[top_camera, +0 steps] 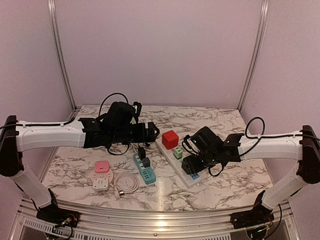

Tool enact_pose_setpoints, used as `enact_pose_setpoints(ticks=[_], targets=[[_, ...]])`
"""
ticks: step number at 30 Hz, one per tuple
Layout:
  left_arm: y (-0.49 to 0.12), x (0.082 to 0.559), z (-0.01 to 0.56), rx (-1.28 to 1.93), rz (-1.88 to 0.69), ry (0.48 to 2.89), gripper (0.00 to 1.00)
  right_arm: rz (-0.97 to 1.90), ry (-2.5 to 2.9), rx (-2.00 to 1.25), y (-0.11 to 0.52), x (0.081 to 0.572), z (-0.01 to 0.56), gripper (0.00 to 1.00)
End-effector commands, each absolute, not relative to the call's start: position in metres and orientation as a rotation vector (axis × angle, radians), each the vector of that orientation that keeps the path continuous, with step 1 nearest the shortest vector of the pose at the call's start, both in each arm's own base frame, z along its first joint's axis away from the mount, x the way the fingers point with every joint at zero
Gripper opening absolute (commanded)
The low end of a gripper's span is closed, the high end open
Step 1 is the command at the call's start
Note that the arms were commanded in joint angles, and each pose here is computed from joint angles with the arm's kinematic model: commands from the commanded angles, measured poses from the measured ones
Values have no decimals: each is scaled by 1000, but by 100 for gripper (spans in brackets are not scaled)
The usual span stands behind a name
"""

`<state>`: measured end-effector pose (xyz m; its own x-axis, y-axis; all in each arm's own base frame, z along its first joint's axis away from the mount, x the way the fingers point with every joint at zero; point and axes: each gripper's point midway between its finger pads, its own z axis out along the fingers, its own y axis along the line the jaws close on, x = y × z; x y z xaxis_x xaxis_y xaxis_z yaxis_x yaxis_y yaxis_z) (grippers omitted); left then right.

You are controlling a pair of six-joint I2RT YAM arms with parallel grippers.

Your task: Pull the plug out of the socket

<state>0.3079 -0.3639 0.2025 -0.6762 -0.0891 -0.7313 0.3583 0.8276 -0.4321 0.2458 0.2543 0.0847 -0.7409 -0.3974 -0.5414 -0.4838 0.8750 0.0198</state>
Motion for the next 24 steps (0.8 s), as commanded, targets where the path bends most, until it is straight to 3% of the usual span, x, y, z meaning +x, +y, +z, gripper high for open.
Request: enact_pose_setpoints(ticks=[1,7,14,17,24], targets=[[-384,307,199,176,-838,2233,96,267,2490,-633,268,247,97,41],[-412,307,190,169,-987,2251,76,259,2509,-645,272,241,91,25],[-450,305,164,205,-1135,2307,28,271,2509,-655,283,232,89,23],[-462,308,155,214,-1158,2321,13,272,2519,-642,284,230,87,22],[-476,313,136,209,-1152,2358,2,305,2523,-610,289,228,91,21]])
